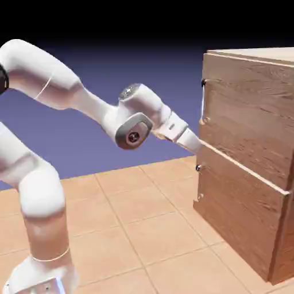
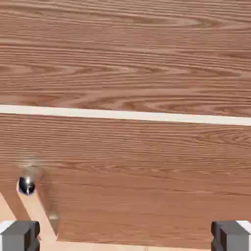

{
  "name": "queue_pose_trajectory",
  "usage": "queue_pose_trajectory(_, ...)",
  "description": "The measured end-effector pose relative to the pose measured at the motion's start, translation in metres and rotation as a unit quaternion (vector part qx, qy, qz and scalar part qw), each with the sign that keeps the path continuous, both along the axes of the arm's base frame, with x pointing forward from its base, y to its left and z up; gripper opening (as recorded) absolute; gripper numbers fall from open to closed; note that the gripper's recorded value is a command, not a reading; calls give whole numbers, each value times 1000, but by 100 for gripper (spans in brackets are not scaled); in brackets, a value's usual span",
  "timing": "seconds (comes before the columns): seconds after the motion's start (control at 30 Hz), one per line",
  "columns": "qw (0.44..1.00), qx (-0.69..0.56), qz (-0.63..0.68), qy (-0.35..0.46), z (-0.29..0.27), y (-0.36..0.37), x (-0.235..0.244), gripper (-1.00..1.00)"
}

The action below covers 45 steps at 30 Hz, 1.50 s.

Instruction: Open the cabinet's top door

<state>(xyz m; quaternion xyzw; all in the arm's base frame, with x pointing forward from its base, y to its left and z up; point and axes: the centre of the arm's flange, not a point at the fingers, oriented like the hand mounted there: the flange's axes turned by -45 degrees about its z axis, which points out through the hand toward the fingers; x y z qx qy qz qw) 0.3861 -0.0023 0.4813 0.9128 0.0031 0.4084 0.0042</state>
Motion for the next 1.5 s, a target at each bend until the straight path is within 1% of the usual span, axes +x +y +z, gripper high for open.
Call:
queue_pose_trajectory(0.43, 991, 45, -64, -109, 91, -7, -32, 0)
queue_pose_trajectory(0.8, 975, 61, -79, -199, 133, 23, -57, 0)
queue_pose_trajectory(1.17, 958, 53, -65, -275, 133, 74, -54, 0)
queue_pose_trajectory(1.5, 944, 29, -41, -325, 94, 115, -21, 0)
